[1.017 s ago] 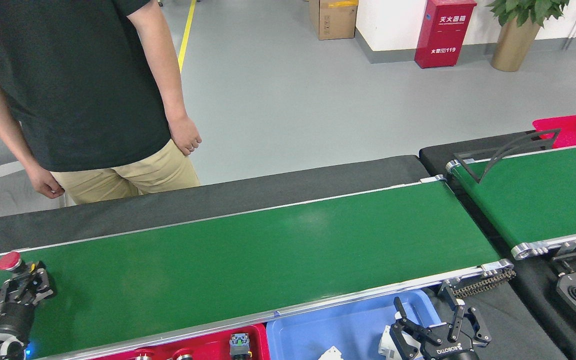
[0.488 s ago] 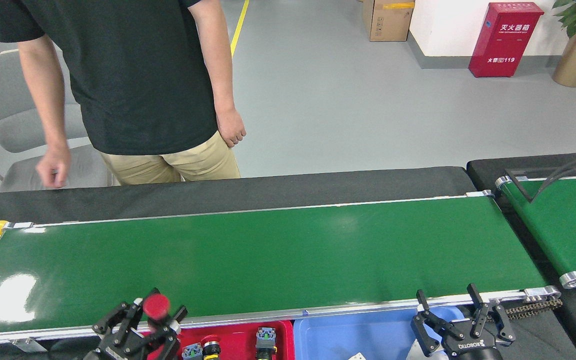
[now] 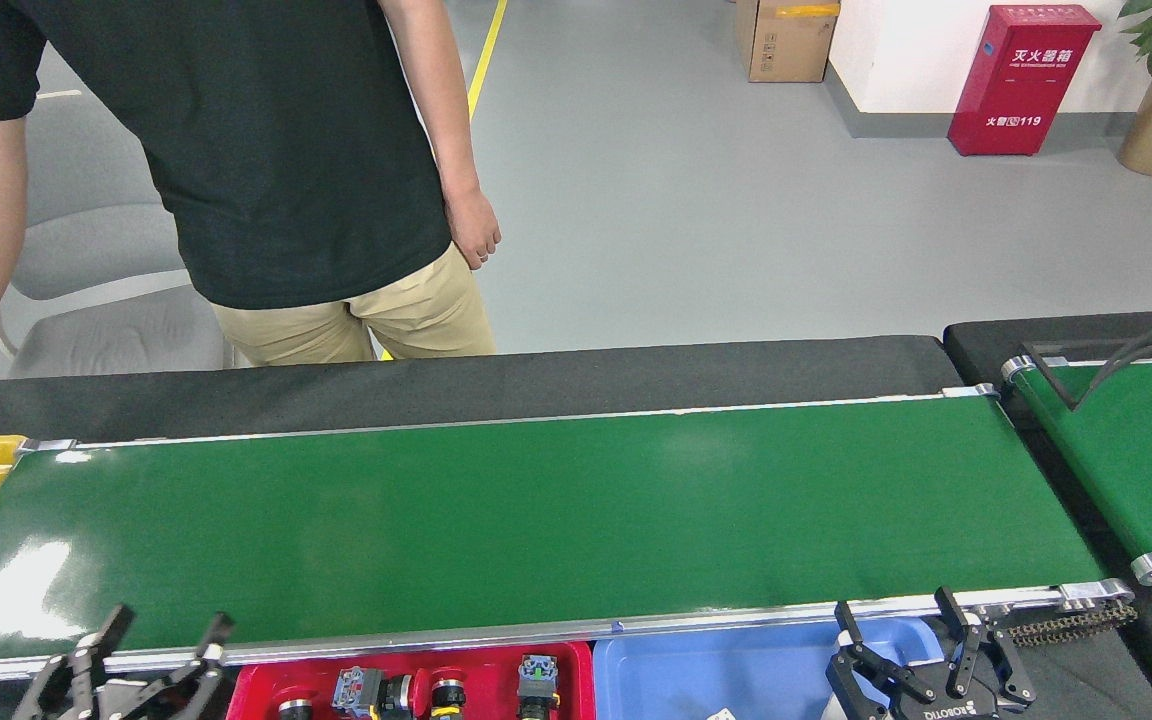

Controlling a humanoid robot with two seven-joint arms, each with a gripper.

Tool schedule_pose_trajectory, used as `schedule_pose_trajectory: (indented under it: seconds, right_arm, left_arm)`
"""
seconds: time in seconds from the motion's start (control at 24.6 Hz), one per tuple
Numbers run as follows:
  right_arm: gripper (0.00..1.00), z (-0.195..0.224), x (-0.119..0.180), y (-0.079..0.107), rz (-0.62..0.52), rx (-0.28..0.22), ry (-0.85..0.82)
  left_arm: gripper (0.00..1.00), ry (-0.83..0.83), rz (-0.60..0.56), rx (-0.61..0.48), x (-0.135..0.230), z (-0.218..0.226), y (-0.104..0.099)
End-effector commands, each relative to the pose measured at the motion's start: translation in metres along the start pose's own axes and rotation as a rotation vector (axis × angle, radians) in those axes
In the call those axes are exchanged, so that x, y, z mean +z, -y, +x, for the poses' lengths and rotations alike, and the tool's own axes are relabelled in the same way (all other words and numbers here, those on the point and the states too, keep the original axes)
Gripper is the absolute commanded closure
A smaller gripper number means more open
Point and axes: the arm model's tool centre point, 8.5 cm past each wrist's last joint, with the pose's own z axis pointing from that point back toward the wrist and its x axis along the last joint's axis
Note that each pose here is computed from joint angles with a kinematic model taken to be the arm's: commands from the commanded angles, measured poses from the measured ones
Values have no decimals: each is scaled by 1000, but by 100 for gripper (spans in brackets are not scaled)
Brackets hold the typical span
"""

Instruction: Pick switch part from conveyor to tray

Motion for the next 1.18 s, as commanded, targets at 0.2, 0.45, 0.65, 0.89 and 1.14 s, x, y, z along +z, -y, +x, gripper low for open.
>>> schedule_pose_trajectory:
  seconds: [0.2, 0.45, 0.65, 0.89, 1.14]
  right_arm:
    - [0, -9, 4, 13, -40, 10, 4]
    - [0, -8, 22, -3, 13, -17, 11]
    - [0, -8, 22, -1, 8, -37, 10]
    - [0, -8, 22, -1, 9, -35, 10]
    - [0, -7, 22, -2, 13, -42, 5]
  left_arm:
    - [0, -11, 14, -55, -11, -15, -9]
    - [0, 33, 2, -98, -9, -18, -13]
    - [0, 31, 6, -97, -10, -19, -14]
    - [0, -35, -17, -101, 7, -42, -9]
    - [0, -62, -12, -102, 11, -51, -11]
